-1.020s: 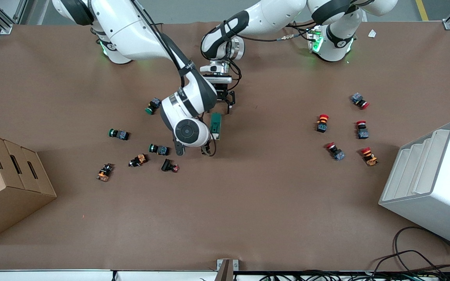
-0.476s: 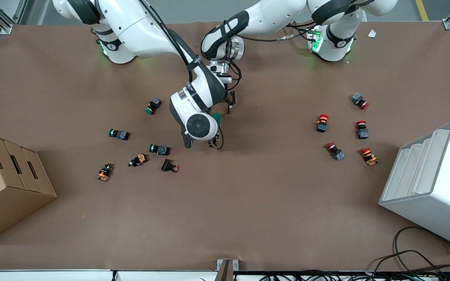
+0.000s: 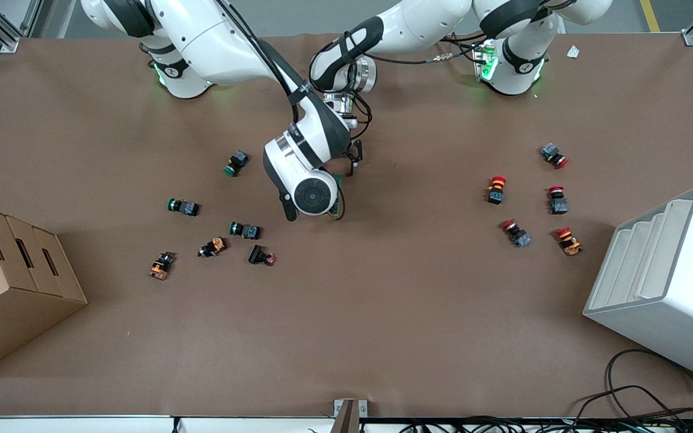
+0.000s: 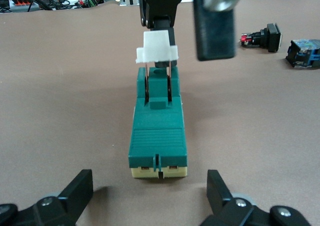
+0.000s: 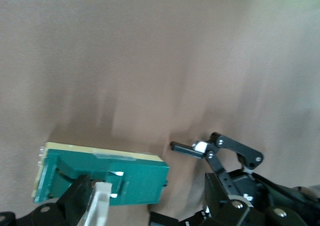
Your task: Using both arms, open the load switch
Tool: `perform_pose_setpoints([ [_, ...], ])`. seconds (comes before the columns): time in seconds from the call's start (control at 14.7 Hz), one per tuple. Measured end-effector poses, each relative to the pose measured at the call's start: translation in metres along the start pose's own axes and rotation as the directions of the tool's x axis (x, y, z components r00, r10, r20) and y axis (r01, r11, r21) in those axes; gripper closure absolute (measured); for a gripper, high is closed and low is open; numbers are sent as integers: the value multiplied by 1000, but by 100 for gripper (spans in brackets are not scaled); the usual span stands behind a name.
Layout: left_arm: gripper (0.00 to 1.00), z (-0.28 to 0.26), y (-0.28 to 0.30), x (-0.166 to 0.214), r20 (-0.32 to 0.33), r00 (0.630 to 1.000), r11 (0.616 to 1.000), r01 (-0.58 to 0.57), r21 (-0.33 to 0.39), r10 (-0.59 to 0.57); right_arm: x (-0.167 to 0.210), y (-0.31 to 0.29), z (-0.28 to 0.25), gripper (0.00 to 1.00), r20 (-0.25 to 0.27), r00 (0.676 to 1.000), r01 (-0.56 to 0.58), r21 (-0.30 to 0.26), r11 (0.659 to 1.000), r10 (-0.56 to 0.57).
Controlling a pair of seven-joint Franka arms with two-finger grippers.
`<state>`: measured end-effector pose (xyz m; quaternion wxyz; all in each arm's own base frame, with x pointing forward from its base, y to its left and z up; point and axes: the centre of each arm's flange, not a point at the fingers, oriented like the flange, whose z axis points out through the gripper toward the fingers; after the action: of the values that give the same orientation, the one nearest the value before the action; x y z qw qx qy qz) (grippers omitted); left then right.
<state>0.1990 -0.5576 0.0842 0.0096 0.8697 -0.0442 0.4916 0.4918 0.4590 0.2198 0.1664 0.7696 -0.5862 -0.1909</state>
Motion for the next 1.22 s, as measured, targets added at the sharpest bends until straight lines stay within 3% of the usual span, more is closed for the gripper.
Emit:
perform_pose_setpoints([
  [0.61, 0, 0, 0, -1, -7, 1000, 1000, -3, 3, 3, -20, 16, 7, 0, 11, 998, 65, -55, 996, -64],
  [0.88, 0, 0, 0, -1, -8, 1000, 1000, -3, 3, 4, -36, 28, 25, 0, -7, 996, 93, -94, 991, -94],
  [1.22, 0, 0, 0, -1, -8, 1000, 1000, -4, 4, 4, -32, 30, 37, 0, -11, 989, 145, -120, 982, -148],
])
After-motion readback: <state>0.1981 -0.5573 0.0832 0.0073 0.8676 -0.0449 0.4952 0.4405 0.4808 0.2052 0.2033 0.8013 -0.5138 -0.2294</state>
